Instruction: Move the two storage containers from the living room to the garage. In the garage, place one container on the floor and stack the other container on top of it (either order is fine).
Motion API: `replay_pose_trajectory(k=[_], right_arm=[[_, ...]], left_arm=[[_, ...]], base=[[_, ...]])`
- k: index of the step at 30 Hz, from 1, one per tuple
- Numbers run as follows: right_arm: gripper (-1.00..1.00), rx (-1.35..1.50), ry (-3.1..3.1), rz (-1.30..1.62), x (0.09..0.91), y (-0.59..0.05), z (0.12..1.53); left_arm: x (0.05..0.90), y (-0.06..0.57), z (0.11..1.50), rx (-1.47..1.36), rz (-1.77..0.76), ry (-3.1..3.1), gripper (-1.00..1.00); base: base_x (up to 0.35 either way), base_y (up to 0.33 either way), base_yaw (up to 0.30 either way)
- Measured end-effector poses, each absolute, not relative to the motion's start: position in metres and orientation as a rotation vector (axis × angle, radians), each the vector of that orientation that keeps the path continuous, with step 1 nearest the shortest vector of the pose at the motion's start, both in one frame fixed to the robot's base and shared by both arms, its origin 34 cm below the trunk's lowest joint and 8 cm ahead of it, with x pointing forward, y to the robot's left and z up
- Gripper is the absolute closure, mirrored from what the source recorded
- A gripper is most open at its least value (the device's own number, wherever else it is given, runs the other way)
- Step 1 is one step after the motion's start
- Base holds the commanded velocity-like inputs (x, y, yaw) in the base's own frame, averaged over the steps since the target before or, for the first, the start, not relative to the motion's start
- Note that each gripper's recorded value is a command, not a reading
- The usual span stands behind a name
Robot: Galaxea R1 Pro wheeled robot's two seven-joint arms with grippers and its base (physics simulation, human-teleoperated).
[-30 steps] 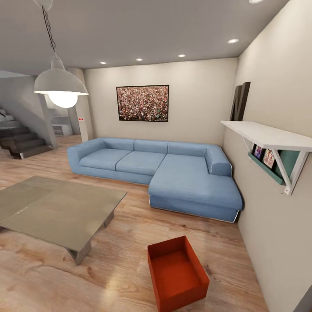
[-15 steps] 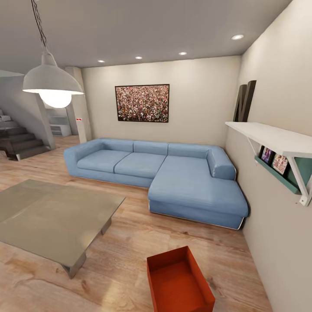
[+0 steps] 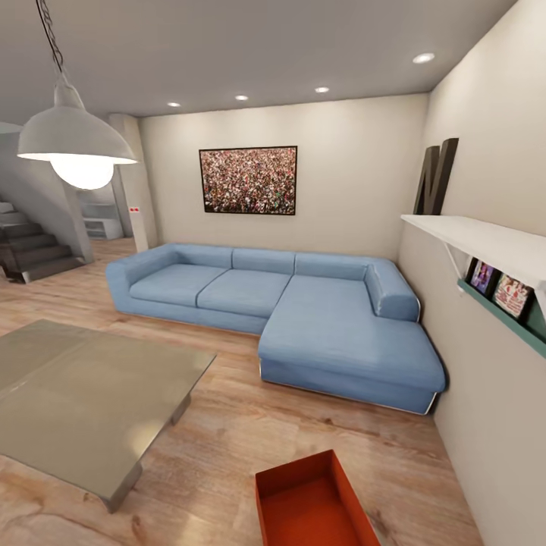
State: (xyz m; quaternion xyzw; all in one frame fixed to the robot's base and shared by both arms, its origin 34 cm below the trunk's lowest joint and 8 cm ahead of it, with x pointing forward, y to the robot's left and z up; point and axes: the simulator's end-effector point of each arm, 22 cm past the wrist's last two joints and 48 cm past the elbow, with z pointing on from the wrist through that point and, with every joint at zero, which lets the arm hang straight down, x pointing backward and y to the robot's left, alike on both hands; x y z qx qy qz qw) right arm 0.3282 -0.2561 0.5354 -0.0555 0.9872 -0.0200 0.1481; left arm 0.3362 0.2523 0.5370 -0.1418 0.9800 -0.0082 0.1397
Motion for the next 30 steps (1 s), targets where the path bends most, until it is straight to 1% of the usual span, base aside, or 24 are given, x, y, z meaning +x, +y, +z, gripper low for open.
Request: replay_pose_trajectory(k=[6, 22, 25, 30], right_arm=[[-1.0, -0.16, 2.84, -0.057, 0.3282, -0.2561, 0.5353], [-1.0, -0.159, 2.838, -0.057, 0.3286, -0.2561, 0.5355], [-1.0, -0.159, 2.838, -0.056, 0.3287, -0.2553, 0.5355], [-1.0, -0.16, 2.839, -0.053, 0.3283, -0.2535, 0.5354]], left_arm=[[0.3371, 0.2536, 0.5371, -0.41, -0.021, 2.829, -1.0], [0.3372, 0.2545, 0.5372, -0.41, -0.02, 2.828, -1.0], [0.3372, 0.2547, 0.5371, -0.41, -0.019, 2.828, -1.0], [0.3371, 0.2547, 0.5371, -0.411, -0.019, 2.829, -1.0]], base=[[0.015, -0.021, 0.0], [0.0, -0.256, 0.0], [0.0, -0.147, 0.0], [0.0, -0.038, 0.0]])
